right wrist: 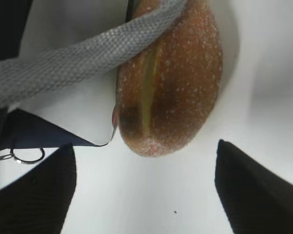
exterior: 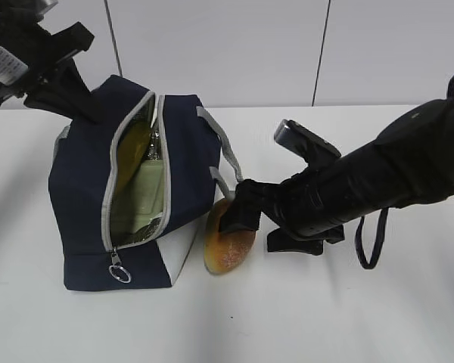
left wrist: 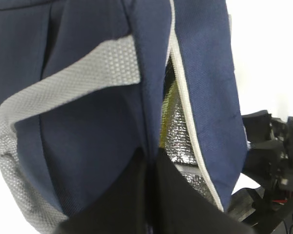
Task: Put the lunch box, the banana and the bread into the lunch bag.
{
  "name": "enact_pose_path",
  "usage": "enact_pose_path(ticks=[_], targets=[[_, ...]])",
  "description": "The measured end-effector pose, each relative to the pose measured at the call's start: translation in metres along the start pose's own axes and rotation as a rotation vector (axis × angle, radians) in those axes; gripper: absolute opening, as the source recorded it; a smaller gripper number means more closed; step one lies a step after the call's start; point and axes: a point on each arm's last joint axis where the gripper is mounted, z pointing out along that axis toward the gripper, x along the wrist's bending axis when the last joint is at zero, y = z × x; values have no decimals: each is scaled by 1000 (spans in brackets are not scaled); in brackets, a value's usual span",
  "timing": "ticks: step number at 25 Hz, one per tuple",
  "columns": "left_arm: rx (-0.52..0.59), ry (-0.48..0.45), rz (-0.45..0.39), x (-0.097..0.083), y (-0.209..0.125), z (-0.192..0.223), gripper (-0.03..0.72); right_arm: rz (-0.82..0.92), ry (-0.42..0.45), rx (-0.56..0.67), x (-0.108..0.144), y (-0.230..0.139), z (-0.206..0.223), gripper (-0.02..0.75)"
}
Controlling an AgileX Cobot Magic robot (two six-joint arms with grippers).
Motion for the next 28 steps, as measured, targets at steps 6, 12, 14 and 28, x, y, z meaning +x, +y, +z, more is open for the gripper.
enact_pose_path(ticks=[6, 12, 14, 28], targets=[[0, 0, 0, 0, 0, 0, -3, 13, -10, 21, -7, 8, 21, 659], [1, 1, 1, 0, 0, 0, -3, 21, -19, 32, -13, 16, 37, 659], [1, 1, 1, 0, 0, 0, -3, 23, -20, 33, -14, 18, 41, 657], [1, 1, 1, 0, 0, 0, -3, 17, -16, 52, -19, 21, 43, 438]])
